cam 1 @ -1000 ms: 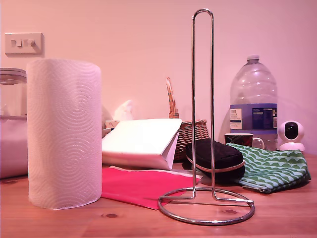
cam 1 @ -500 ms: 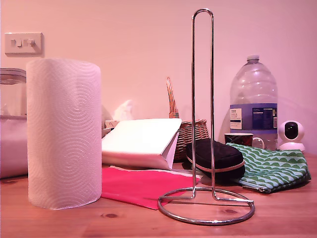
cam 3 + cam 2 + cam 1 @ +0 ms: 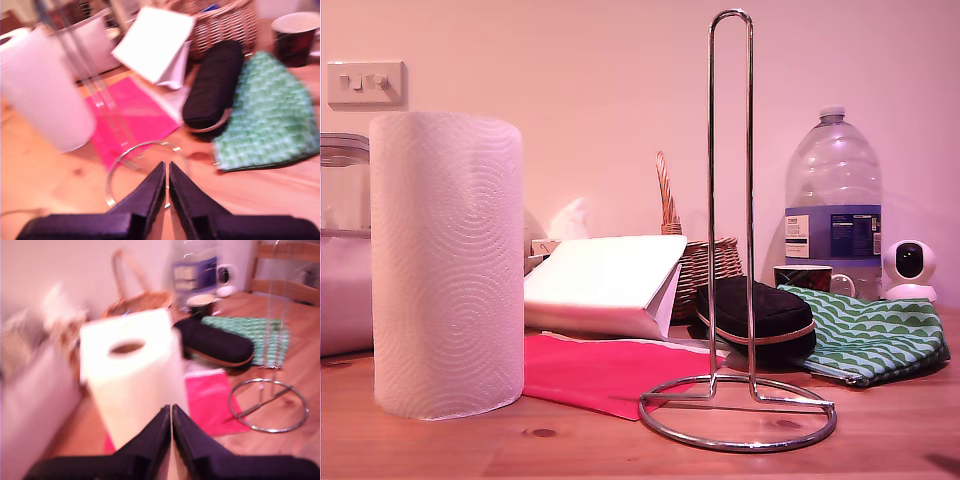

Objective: Insert the paper towel roll into the metallic stand.

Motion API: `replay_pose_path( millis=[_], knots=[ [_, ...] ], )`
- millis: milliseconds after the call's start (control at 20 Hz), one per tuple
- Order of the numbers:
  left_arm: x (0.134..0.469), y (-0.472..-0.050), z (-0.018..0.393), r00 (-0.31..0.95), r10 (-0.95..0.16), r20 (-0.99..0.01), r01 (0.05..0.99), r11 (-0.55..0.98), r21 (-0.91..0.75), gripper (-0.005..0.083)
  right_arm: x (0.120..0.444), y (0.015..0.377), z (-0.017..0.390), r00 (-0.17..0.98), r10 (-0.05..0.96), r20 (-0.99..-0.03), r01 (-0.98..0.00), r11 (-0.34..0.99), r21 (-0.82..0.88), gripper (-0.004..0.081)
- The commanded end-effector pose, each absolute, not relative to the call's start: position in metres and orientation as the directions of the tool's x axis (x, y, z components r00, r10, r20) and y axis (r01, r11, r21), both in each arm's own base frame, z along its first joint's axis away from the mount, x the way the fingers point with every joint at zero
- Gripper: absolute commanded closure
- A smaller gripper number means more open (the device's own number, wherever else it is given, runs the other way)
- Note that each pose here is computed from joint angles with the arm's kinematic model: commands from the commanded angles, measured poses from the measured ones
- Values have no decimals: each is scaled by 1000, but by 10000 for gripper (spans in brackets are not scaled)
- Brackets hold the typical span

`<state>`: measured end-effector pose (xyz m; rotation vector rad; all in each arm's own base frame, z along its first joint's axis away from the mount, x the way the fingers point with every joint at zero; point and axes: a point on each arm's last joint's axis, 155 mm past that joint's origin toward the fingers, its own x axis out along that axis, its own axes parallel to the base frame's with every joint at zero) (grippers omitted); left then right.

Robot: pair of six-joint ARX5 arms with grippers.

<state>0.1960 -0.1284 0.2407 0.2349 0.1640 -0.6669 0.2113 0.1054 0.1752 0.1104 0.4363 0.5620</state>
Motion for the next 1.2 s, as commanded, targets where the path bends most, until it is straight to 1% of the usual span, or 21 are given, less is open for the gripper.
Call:
replay_pose_path(
  millis=[0, 150, 300, 350, 400, 450, 550, 600, 650, 800, 850, 900, 1050, 1150],
  knots=[
    [197, -134, 251, 751, -609, -254, 658, 718, 226, 796, 209, 111, 172, 738, 559, -379, -516, 829, 217, 782],
    [202, -139, 255, 696, -611, -377, 716, 634, 294, 796, 208, 121, 176, 713, 600, -362, -554, 799, 233, 782],
    [209, -147, 254, 629, -604, -490, 777, 512, 367, 795, 207, 131, 177, 687, 632, -359, -589, 774, 234, 780],
    [212, -151, 253, 606, -604, -518, 795, 461, 393, 774, 208, 133, 177, 682, 637, -359, -596, 769, 234, 780],
    [215, -156, 250, 584, -603, -543, 812, 429, 396, 727, 209, 134, 178, 678, 642, -358, -601, 764, 233, 780],
    [218, -161, 247, 559, -603, -569, 828, 364, 427, 661, 210, 136, 179, 676, 647, -353, -607, 760, 230, 780],
    [230, -165, 241, 542, -576, -612, 838, 318, 443, 477, 210, 138, 178, 670, 653, -354, -615, 755, 228, 781],
    [238, -164, 237, 548, -542, -637, 836, 317, 449, 421, 210, 139, 177, 666, 654, -358, -616, 753, 231, 782],
    [245, -162, 234, 549, -508, -664, 836, 317, 448, 398, 211, 139, 176, 664, 654, -362, -615, 753, 233, 782],
    [257, -159, 226, 522, -413, -746, 852, 290, 436, 388, 212, 140, 172, 657, 653, -377, -611, 754, 241, 782],
    [261, -159, 224, 516, -387, -764, 856, 276, 438, 360, 212, 140, 171, 654, 654, -380, -611, 753, 244, 782],
    [265, -160, 224, 514, -371, -773, 857, 254, 448, 351, 211, 141, 170, 650, 656, -385, -613, 751, 246, 782],
    [278, -174, 228, 501, -378, -778, 865, 229, 446, 339, 208, 145, 170, 636, 668, -387, -626, 739, 247, 782],
    [287, -178, 224, 490, -364, -792, 872, 225, 436, 321, 207, 146, 169, 630, 673, -387, -633, 734, 247, 782]
  ],
)
